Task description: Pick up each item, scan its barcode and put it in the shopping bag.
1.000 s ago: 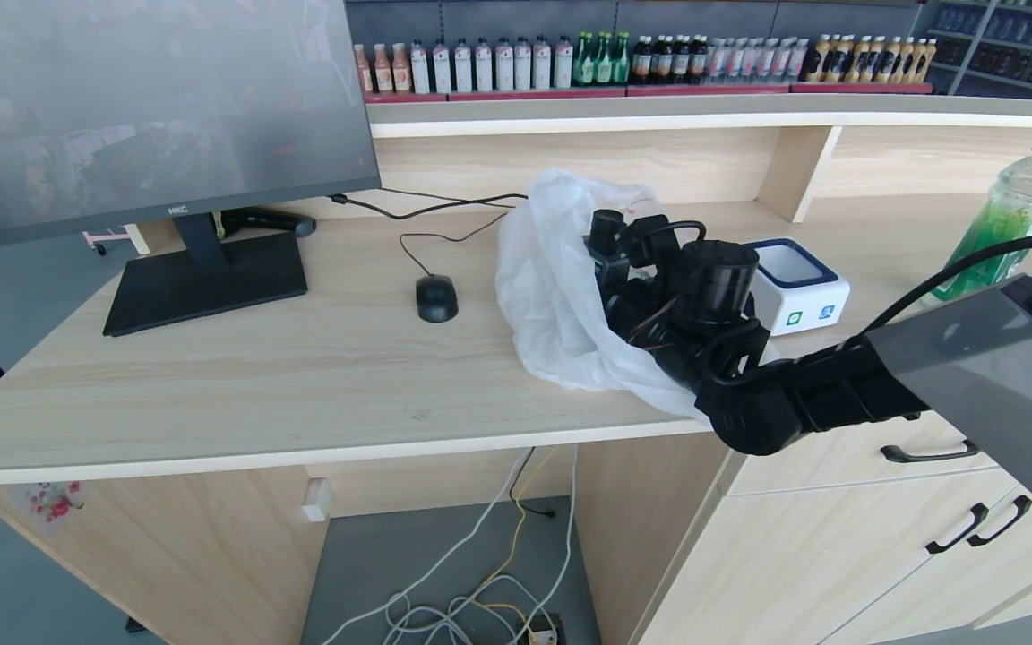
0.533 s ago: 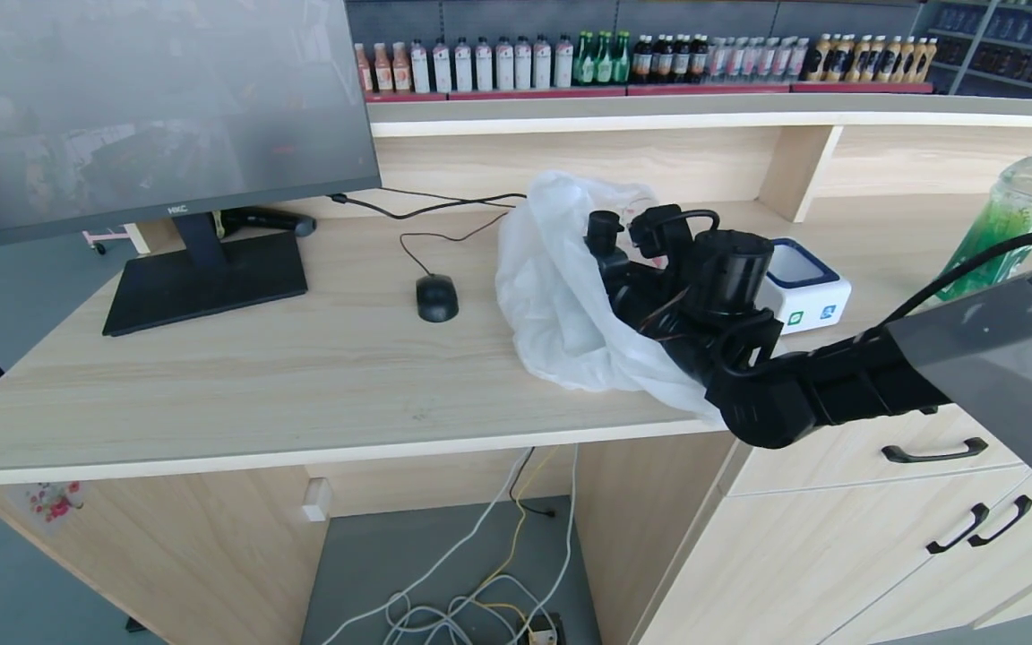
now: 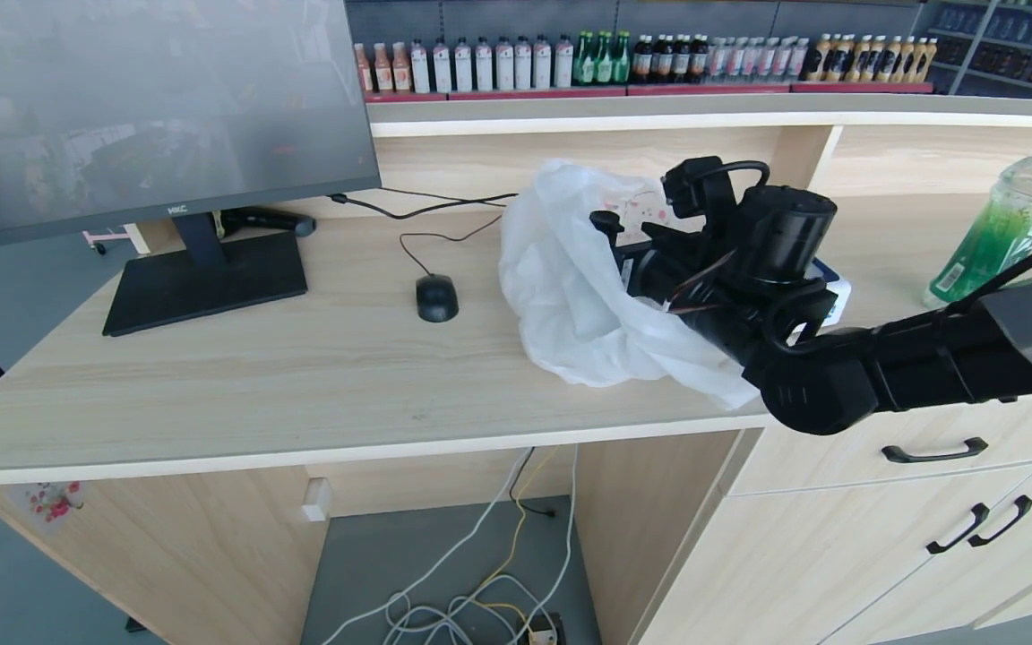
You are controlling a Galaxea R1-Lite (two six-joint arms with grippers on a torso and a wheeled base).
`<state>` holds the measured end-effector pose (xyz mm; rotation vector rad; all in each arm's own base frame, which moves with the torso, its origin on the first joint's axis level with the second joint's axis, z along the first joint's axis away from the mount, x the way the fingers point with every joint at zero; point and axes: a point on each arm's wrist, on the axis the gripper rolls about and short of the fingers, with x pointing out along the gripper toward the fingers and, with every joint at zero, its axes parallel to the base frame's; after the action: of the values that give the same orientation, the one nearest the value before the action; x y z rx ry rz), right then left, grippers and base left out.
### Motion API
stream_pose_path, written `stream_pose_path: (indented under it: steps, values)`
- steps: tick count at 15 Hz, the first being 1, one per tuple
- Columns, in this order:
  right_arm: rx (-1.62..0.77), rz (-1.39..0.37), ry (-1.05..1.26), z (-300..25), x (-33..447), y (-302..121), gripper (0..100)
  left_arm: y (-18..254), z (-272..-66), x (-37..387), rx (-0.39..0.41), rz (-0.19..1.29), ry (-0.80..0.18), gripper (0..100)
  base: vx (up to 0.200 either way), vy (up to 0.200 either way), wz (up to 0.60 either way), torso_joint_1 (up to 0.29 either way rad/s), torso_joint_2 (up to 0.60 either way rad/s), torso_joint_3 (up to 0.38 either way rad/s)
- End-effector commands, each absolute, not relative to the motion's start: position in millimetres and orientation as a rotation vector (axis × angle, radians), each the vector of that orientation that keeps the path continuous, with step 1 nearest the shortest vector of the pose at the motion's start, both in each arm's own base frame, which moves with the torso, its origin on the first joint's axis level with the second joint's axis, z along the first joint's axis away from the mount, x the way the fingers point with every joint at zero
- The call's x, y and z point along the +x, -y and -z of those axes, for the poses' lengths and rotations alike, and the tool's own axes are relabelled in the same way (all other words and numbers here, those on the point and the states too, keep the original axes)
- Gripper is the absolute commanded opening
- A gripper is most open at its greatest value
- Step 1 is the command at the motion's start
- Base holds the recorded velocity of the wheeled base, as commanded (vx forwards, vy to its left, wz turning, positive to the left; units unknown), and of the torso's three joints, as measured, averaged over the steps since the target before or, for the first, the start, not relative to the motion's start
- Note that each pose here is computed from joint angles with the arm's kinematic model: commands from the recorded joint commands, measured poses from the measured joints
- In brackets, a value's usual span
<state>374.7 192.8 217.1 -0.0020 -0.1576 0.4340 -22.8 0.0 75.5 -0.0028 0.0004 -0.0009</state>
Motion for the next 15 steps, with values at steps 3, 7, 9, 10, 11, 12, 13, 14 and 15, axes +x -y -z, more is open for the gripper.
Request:
stream_pose_path:
  steps: [3, 7, 9, 10, 11, 12, 13, 14, 15]
  values:
    - [-0.039, -0.427, 0.189, -235.1, 353.2, -180.9, 100, 0.0, -75.5, -22.8, -0.003, 0.002, 0.000, 100, 0.000, 0.000, 0.00, 0.000, 0.00, 0.000]
    - [-0.093, -0.416, 0.145, -220.1, 351.9, -175.5, 100, 0.0, -75.5, -22.8, -0.003, 0.000, 0.000, 100, 0.000, 0.000, 0.00, 0.000, 0.00, 0.000]
    - [-0.084, -0.431, 0.155, -220.9, 353.6, -174.8, 100, 0.0, -75.5, -22.8, -0.003, 0.000, 0.000, 100, 0.000, 0.000, 0.00, 0.000, 0.00, 0.000]
    - [-0.081, -0.435, 0.170, -225.1, 354.2, -176.5, 100, 0.0, -75.5, -22.8, -0.003, 0.000, 0.000, 100, 0.000, 0.000, 0.00, 0.000, 0.00, 0.000]
    - [-0.082, -0.446, 0.182, -229.5, 352.4, -180.3, 100, 0.0, -75.5, -22.8, -0.003, 0.000, 0.000, 100, 0.000, 0.000, 0.00, 0.000, 0.00, 0.000]
    - [-0.080, -0.455, 0.195, -234.9, 351.2, -185.2, 100, 0.0, -75.5, -22.8, -0.003, 0.002, 0.000, 100, 0.000, 0.000, 0.00, 0.000, 0.00, 0.000]
    - [-0.088, -0.461, 0.195, -236.4, 352.3, -188.5, 100, 0.0, -75.5, -22.8, -0.003, 0.000, 0.000, 100, 0.000, 0.000, 0.00, 0.000, 0.00, 0.000]
    - [-0.091, -0.462, 0.183, -232.4, 353.0, -188.9, 100, 0.0, -75.5, -22.8, -0.003, 0.002, 0.000, 100, 0.000, 0.000, 0.00, 0.000, 0.00, 0.000]
    - [-0.088, -0.455, 0.189, -234.7, 353.5, -187.7, 100, 0.0, -75.5, -22.8, -0.003, 0.002, 0.000, 100, 0.000, 0.000, 0.00, 0.000, 0.00, 0.000]
